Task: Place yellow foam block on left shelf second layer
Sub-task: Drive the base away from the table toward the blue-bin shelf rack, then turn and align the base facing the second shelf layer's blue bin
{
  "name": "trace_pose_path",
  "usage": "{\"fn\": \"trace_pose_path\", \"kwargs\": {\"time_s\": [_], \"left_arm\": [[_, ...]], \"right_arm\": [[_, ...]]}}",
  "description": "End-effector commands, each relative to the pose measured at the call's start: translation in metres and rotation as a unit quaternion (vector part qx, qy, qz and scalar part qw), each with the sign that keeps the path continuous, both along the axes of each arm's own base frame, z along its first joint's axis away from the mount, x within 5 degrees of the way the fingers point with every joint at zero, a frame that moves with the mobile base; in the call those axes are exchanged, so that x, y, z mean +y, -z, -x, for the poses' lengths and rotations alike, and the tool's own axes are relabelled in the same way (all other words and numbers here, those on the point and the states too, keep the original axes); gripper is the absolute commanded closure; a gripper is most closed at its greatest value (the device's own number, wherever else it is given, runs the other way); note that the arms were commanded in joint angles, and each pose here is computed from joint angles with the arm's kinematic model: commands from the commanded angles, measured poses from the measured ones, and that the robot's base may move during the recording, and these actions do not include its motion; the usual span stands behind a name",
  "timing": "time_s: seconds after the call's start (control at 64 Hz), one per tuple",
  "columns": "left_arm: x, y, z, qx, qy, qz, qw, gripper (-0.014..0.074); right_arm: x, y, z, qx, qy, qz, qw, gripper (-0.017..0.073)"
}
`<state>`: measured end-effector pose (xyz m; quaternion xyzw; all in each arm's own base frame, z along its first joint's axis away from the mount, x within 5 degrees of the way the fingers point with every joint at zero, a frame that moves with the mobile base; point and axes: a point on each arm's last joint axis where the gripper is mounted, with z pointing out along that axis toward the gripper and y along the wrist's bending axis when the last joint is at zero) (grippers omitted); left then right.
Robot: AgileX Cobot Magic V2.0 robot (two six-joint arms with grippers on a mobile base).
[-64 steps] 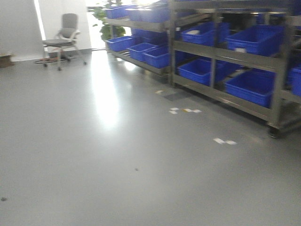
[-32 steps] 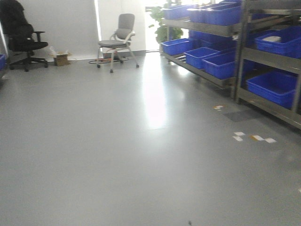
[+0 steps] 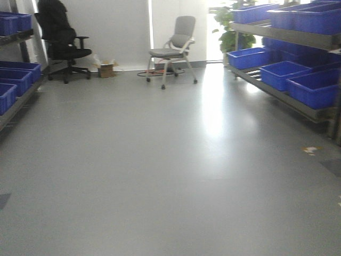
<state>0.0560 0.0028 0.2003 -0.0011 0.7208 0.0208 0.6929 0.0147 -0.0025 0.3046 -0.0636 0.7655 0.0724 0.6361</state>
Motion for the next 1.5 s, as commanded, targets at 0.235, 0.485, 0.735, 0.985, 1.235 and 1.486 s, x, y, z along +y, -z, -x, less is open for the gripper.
{"fn": "trace_pose_path", "kwargs": {"time_s": [0.235,0.485,0.735,0.985,1.235,1.486], "left_arm": [[-0.0019,0.0004,-0.0001,-0.035,0.011,0.001,0.999,0.0457],[-0.0019,0.0004,-0.0001,-0.035,0.011,0.001,0.999,0.0457],[-0.0019,0.0004,-0.0001,-0.035,0.011,0.001,0.999,0.0457],[-0.0019,0.0004,-0.0001,-0.035,0.011,0.001,0.999,0.0457],[-0.0019,0.0004,-0.0001,-0.035,0.011,0.001,0.999,0.0457],[-0.0019,0.0004,-0.0001,-0.035,0.011,0.001,0.999,0.0457]], "right_arm": [[0.0,-0.0156,-0.0002,-0.05,0.001,-0.002,0.999,0.03],[0.0,-0.0156,-0.0002,-0.05,0.001,-0.002,0.999,0.03],[0.0,-0.0156,-0.0002,-0.05,0.001,-0.002,0.999,0.03],[0.0,-0.0157,-0.0002,-0.05,0.001,-0.002,0.999,0.03],[0.0,-0.0157,-0.0002,-0.05,0.001,-0.002,0.999,0.03],[0.0,-0.0157,-0.0002,-0.05,0.001,-0.002,0.999,0.03]]}}
